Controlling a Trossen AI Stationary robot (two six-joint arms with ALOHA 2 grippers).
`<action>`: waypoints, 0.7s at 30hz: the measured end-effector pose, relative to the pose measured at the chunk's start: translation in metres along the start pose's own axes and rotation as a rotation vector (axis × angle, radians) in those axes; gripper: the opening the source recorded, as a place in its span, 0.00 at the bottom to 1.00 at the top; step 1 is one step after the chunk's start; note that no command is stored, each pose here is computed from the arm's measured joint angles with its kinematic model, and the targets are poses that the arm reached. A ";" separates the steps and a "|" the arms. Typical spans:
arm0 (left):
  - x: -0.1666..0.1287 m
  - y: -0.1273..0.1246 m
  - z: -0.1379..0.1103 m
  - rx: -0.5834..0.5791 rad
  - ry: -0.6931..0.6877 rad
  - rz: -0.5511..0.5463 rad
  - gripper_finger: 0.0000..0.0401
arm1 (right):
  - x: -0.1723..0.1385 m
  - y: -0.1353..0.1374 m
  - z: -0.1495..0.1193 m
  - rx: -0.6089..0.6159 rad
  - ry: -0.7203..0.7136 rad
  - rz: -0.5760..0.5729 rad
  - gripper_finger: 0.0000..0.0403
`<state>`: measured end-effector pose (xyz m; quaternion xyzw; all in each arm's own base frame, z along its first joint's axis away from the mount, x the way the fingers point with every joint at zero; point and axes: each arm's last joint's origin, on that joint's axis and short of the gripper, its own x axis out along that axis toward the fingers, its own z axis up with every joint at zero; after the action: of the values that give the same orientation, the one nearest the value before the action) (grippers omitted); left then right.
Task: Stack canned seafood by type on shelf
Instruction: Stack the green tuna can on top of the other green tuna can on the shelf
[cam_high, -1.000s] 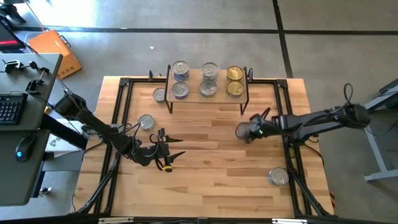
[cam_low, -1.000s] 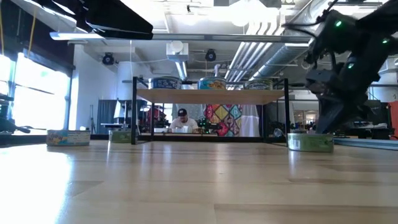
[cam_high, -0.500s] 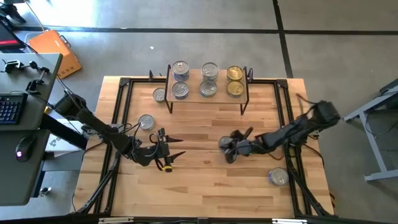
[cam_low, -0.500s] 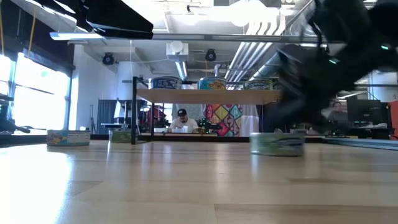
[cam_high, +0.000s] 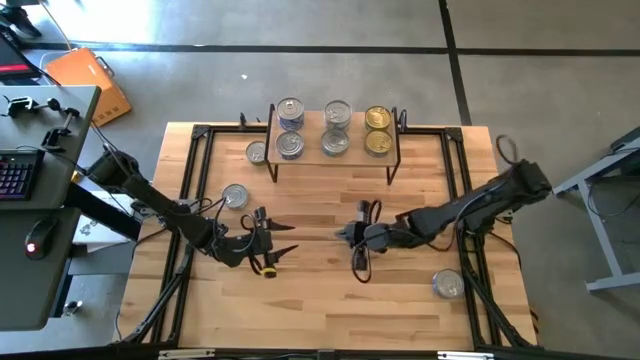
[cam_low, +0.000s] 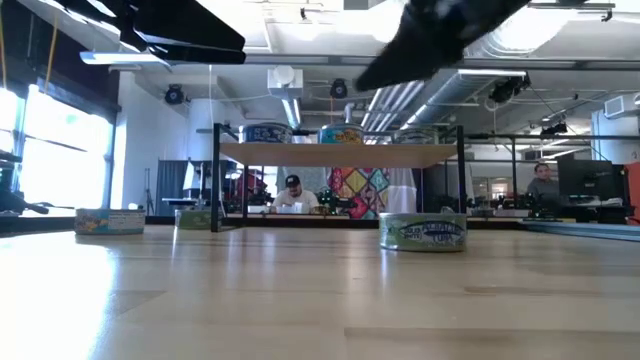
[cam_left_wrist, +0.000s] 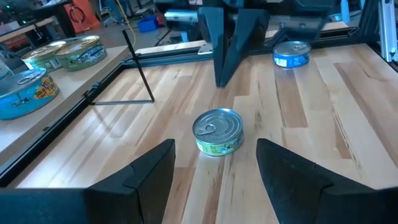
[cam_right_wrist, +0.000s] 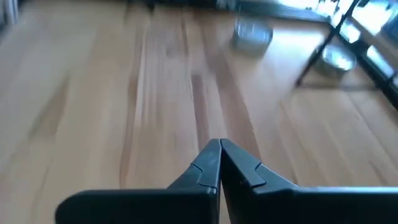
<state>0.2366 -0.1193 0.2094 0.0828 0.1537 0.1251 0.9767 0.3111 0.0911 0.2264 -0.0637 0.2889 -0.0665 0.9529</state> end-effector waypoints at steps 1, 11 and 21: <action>0.000 0.000 0.000 0.000 0.000 0.000 0.54 | -0.006 -0.002 0.001 -0.017 0.053 0.015 0.01; 0.000 0.000 0.000 -0.017 0.000 0.000 0.54 | -0.021 0.001 -0.056 0.051 0.307 0.300 0.40; 0.005 0.006 0.001 -0.030 0.000 0.027 0.54 | -0.010 0.016 -0.113 -0.021 -0.076 0.111 0.49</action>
<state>0.2400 -0.1127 0.2100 0.0700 0.1508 0.1403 0.9761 0.2411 0.0986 0.1356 -0.0602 0.2564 -0.0079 0.9647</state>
